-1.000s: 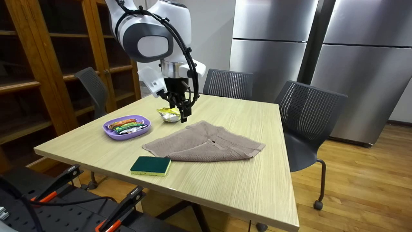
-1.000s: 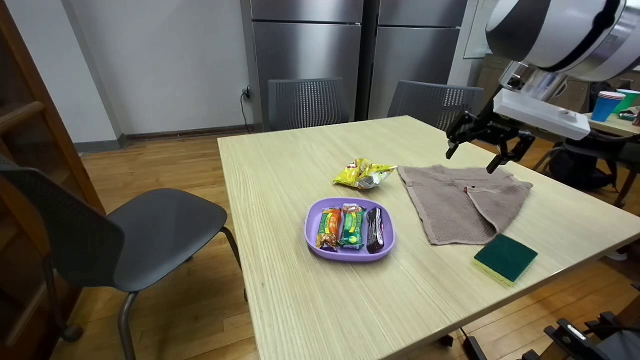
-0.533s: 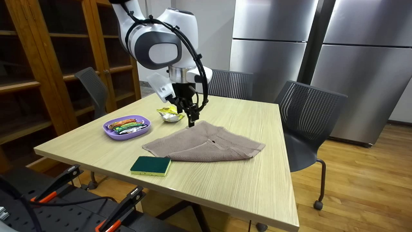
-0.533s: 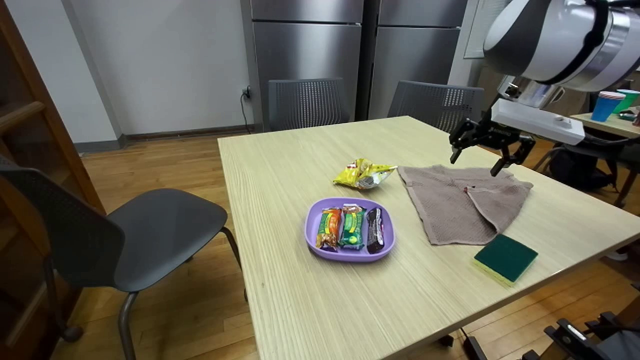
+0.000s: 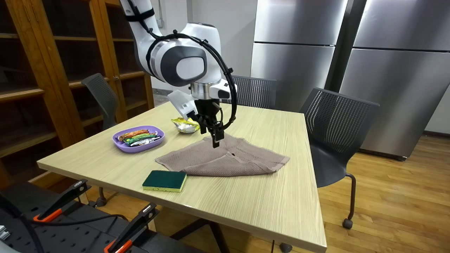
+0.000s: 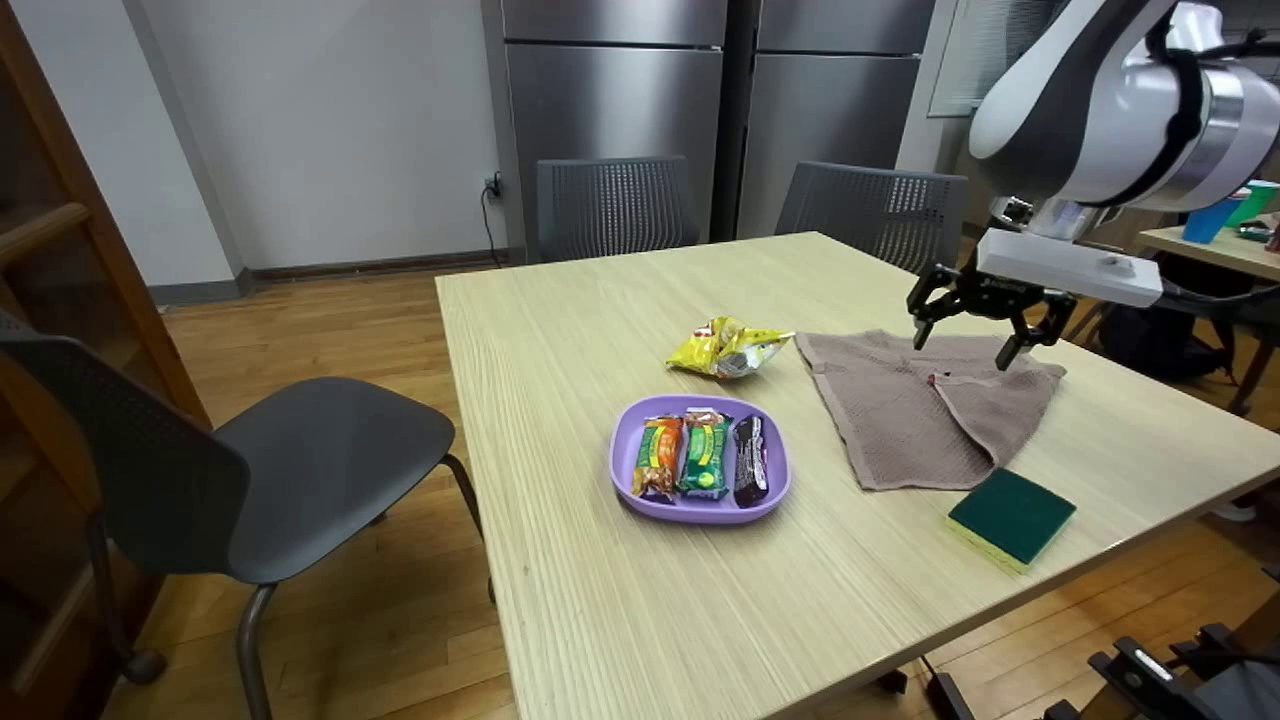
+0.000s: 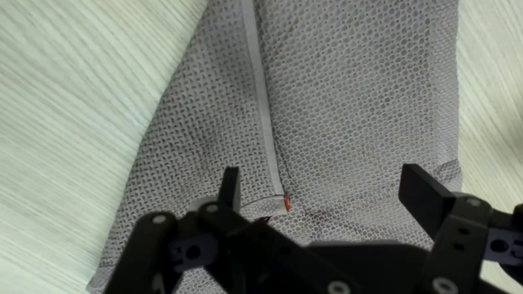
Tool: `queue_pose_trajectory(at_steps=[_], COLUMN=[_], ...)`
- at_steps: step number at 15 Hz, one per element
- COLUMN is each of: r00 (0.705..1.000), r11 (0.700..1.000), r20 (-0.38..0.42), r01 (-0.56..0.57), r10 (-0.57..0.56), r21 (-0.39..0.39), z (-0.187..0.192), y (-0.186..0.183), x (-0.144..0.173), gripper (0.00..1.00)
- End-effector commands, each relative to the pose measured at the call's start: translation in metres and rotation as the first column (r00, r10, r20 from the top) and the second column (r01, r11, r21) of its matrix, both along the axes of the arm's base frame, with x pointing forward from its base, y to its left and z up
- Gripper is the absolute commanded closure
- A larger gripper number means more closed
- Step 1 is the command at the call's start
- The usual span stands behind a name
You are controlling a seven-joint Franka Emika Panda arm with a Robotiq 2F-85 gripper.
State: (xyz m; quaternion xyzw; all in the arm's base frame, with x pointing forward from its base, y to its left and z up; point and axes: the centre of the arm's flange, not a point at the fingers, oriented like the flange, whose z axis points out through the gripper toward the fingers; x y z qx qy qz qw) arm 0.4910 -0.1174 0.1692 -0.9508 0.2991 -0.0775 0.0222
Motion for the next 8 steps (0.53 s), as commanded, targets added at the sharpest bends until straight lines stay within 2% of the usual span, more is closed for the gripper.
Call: queue_pose_trajectory(at_steps=[1,8], r00=[0.999,0.999], r11=[0.999,0.998], r20=[-0.025,-0.043], r01=[0.026,0.030], r10=[-0.027,-0.032], r21=[-0.037,-0.050], z=[-0.0089,-0.0135], y=[-0.0008,0.0030], x=[0.0094,0.0082], gripper=[0.00,0.00])
